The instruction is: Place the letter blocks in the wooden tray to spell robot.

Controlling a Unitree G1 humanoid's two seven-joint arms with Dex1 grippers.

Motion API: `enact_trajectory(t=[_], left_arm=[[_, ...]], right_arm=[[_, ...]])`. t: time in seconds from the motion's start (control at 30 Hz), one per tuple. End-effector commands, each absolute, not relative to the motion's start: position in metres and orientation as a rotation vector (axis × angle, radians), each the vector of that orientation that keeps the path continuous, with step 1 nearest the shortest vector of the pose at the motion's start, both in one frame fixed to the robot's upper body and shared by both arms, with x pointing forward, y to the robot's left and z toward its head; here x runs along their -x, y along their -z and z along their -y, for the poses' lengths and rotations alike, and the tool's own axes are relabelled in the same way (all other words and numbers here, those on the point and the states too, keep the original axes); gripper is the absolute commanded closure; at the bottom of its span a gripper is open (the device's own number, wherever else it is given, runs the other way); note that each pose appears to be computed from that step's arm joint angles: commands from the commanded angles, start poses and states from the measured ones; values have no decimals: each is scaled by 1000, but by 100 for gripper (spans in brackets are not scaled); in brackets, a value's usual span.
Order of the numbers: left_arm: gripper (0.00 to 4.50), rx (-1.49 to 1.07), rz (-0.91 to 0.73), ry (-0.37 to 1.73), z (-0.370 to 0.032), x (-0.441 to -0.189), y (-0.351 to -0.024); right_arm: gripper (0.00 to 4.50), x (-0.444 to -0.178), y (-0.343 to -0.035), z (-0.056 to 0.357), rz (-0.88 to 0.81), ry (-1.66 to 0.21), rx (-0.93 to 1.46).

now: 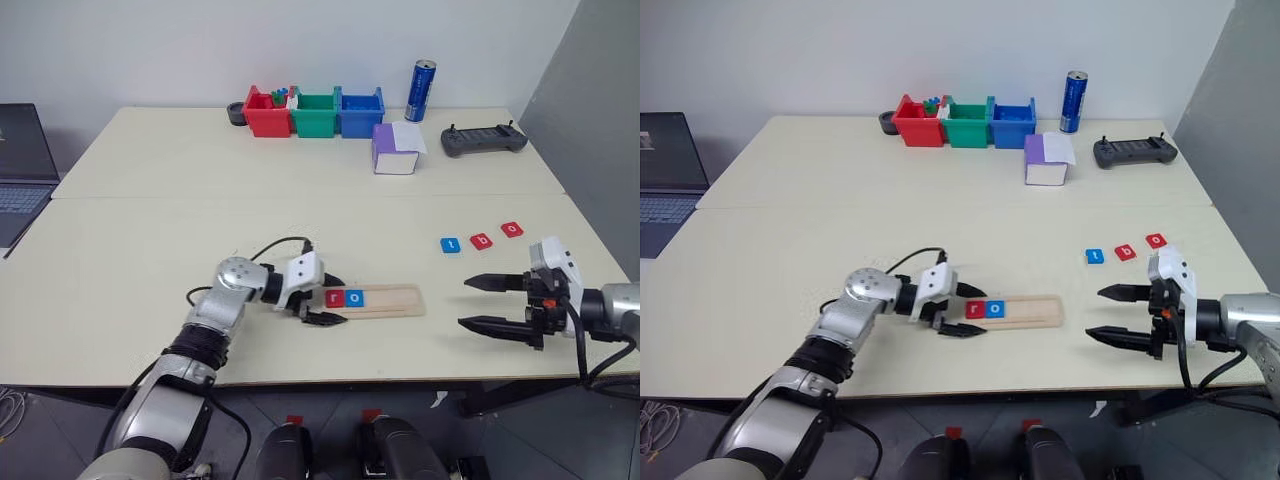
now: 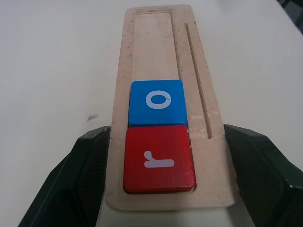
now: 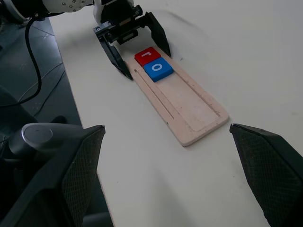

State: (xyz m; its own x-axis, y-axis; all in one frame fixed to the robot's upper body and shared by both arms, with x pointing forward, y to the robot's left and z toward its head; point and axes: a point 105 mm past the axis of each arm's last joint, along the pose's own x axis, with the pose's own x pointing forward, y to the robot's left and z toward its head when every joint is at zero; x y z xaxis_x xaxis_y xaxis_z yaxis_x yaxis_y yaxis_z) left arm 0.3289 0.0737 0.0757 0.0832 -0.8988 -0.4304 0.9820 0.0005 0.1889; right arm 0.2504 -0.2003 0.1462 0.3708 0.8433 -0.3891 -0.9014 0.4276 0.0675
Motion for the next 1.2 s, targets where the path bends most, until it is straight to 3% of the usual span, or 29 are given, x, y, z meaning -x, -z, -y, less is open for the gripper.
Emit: enact_trajectory(t=[0.03, 0.73, 0.83, 1.2], left_arm=[[112, -525, -146, 1521, -57, -326, -84], [112, -519, -134, 1474, -44, -321, -80], [9, -508, -135, 1479, -42, -320, -80], [4, -533, -132, 1498, -61, -315, -90]], right_arm=[[0, -246, -154, 200, -358, -1122, 208], [0, -242, -149, 195, -372, -1113, 194], [0, -242, -149, 195, -371, -1114, 194], [0, -242, -153, 201, -369, -1090, 203]])
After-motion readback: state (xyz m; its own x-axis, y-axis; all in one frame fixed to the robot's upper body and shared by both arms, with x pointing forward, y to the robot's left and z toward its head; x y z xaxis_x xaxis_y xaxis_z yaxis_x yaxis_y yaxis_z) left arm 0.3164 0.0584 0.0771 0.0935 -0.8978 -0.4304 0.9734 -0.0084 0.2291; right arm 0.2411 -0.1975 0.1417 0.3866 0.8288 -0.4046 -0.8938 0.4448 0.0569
